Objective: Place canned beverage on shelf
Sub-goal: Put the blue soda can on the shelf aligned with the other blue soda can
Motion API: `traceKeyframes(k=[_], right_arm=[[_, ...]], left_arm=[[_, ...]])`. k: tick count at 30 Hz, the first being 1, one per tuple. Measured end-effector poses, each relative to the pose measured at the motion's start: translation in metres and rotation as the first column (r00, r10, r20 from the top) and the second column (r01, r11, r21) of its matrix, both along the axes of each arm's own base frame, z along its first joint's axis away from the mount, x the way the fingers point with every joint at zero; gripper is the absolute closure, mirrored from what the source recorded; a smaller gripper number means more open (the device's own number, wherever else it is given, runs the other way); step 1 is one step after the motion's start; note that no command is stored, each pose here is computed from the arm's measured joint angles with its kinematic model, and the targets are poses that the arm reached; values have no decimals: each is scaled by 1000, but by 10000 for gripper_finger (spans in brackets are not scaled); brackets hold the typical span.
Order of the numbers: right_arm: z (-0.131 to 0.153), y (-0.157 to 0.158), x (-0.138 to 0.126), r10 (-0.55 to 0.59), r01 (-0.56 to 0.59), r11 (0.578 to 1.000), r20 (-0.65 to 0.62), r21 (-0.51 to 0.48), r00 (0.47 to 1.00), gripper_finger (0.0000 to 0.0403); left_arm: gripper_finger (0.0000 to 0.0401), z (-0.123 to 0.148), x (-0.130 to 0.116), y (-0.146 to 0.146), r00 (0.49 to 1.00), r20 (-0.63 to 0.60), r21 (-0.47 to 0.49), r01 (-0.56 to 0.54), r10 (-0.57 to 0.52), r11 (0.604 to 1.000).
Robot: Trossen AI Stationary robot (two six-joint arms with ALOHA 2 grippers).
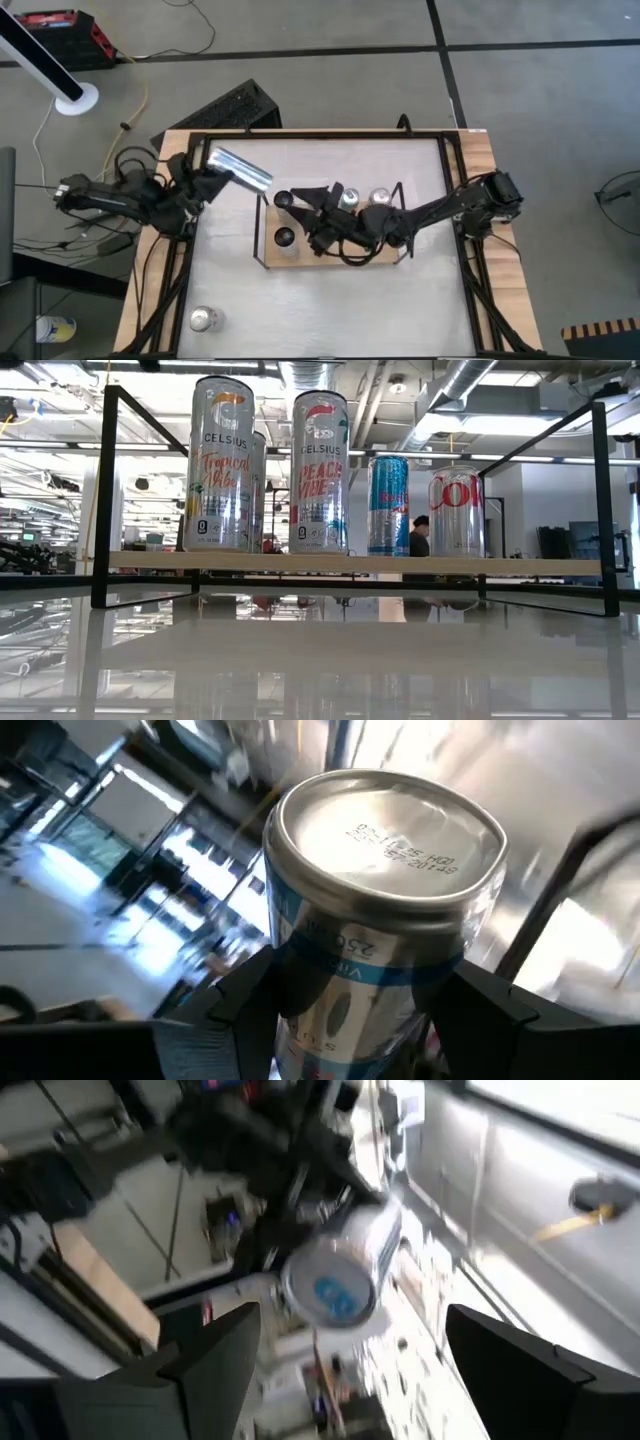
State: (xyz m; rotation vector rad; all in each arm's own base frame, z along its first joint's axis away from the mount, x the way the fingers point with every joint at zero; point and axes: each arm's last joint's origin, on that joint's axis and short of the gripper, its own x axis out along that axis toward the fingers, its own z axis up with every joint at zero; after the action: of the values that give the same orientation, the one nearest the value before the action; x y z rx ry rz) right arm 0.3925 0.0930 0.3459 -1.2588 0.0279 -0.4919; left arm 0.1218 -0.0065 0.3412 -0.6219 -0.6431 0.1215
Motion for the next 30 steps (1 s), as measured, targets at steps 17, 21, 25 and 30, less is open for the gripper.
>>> traceKeyframes(k=[17, 21, 25, 30], right_arm=[[-16, -24, 18, 202, -207, 973, -55, -106, 978, 62], [-21, -27, 23, 175, -179, 975, -43, -133, 984, 62], [-25, -26, 24, 170, -176, 975, -51, -134, 984, 62], [-22, -26, 24, 164, -168, 977, -36, -132, 986, 62]], left_arm=[[194, -47, 8, -3, 985, 133, -71, 123, -113, 990], [192, -49, 15, -4, 986, 129, -72, 117, -107, 990], [192, -49, 18, -4, 984, 140, -69, 122, -112, 990], [192, -50, 19, -5, 984, 138, -69, 123, -112, 990]])
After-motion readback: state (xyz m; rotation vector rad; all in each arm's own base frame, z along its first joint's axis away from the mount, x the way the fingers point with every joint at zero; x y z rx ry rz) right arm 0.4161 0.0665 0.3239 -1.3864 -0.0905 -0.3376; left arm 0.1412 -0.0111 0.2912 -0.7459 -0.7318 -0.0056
